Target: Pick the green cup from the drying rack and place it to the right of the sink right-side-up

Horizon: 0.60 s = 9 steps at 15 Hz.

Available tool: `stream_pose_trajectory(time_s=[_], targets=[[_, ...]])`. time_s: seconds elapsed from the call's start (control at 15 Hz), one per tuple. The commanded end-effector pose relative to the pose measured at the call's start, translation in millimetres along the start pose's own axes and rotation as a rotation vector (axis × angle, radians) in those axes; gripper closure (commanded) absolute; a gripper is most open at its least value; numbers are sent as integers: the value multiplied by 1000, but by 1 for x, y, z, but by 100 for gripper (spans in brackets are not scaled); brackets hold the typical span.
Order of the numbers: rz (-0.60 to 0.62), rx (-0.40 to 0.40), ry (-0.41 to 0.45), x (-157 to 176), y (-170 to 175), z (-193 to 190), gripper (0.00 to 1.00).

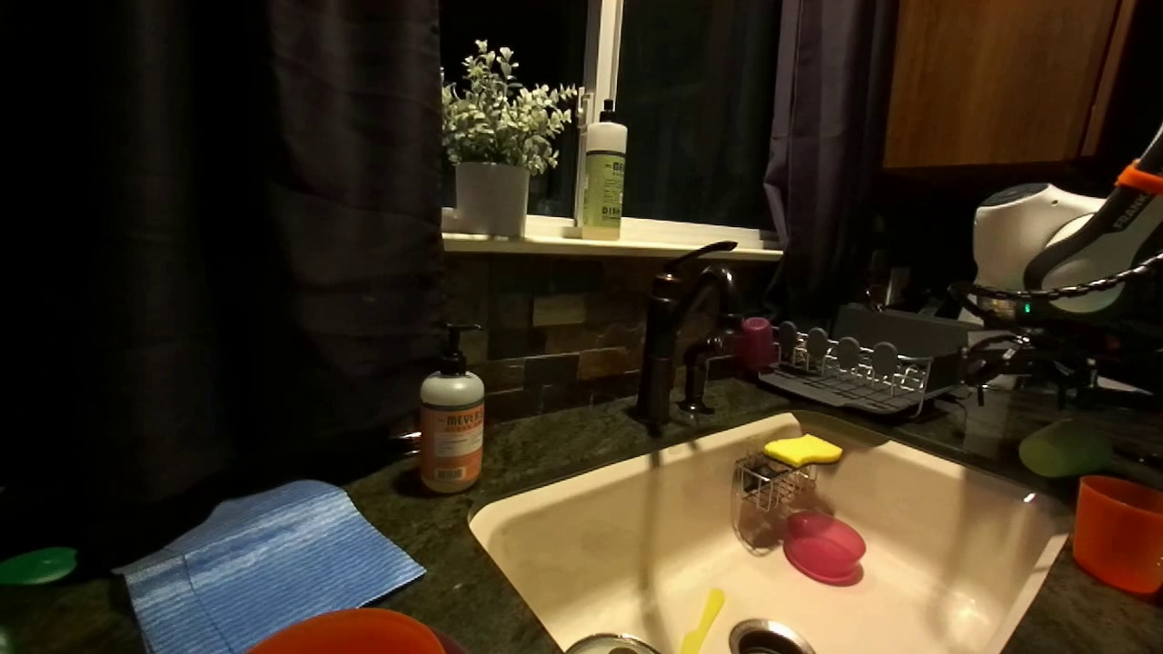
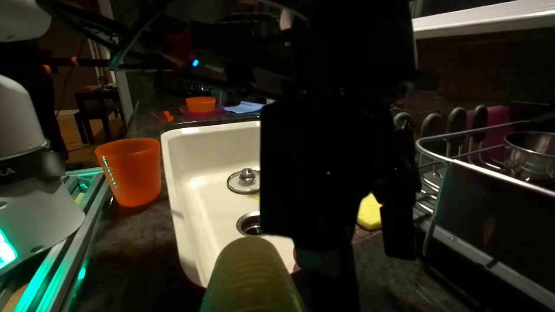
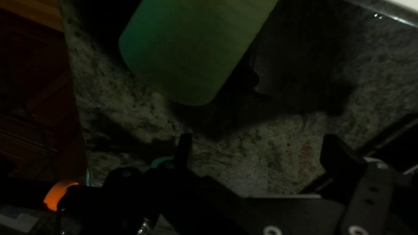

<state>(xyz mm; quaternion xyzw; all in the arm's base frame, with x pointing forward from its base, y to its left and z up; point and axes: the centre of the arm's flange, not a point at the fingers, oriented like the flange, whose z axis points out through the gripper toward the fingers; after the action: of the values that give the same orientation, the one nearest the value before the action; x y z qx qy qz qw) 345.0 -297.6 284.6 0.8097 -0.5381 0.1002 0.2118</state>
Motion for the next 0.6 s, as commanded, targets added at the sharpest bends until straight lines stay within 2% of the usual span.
stream_pose_trajectory(time_s=[0.0,0.33,0.53], targets=[[-42,17,-66,-1,16,-20,0],[-96,54,-205,0,35,-33,0],[-131,58,-233,5,48,-43,0]])
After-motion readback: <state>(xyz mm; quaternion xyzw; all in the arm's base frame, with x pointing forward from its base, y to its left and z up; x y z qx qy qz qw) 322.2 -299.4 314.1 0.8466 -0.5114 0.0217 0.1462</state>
